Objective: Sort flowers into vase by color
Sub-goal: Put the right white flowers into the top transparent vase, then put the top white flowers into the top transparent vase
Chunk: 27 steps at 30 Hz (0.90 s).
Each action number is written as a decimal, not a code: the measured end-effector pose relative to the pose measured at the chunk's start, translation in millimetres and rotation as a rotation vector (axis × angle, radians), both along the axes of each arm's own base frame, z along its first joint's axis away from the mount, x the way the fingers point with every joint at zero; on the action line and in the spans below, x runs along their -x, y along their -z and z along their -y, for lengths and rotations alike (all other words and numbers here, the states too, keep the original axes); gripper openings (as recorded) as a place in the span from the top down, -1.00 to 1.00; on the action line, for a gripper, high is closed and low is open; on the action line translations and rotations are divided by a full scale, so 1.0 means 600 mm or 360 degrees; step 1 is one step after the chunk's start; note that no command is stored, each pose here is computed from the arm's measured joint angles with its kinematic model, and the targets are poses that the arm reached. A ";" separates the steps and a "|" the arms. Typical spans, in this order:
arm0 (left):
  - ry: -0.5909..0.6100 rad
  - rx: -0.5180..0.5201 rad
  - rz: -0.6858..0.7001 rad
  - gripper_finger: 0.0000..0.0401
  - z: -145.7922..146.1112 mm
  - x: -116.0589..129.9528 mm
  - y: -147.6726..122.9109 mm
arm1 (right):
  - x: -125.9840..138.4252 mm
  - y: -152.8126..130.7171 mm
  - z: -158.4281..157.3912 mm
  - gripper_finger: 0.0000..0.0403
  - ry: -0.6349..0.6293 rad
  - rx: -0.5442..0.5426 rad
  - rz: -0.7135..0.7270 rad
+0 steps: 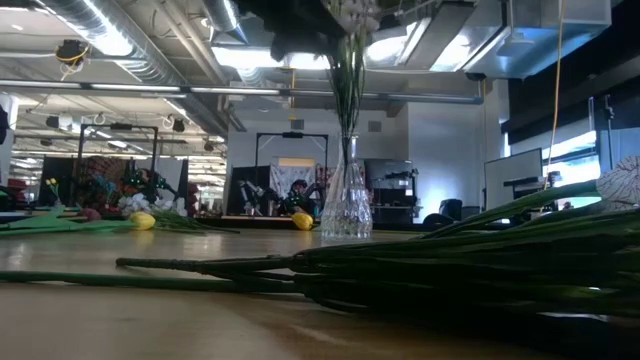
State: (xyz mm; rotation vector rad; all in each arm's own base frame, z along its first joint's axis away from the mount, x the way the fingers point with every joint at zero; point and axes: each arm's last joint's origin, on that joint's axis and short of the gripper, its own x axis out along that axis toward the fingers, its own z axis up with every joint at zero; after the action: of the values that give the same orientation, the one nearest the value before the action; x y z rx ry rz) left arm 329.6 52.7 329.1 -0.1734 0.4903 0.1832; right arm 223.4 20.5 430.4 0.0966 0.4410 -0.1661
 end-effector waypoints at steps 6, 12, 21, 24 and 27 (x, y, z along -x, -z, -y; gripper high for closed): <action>0.0047 0.0011 -0.0275 0.00 0.000 0.022 -0.037 | 0.004 0.008 0.001 -0.10 0.0000 0.0012 -0.0090; 0.0000 0.0115 -0.0644 -0.01 0.008 0.059 -0.052 | 0.015 0.024 0.002 -0.10 -0.0001 0.0036 -0.0283; -0.0800 0.0466 -0.1031 -0.02 0.005 0.144 -0.033 | 0.040 0.041 0.003 -0.10 -0.0018 -0.0024 -0.0536; -0.1304 0.0591 -0.0948 0.00 -0.023 0.168 -0.007 | 0.050 0.040 0.003 -0.10 -0.0032 -0.0050 -0.0550; -0.1644 0.0654 -0.0966 0.04 -0.056 0.191 0.035 | 0.062 0.034 0.004 -0.10 -0.0035 -0.0053 -0.0530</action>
State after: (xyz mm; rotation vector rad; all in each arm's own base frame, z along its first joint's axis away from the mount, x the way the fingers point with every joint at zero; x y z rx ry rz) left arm 214.8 86.1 307.9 -0.7848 1.0103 1.1715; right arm 185.9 17.8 409.8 0.0971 0.7767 -0.1535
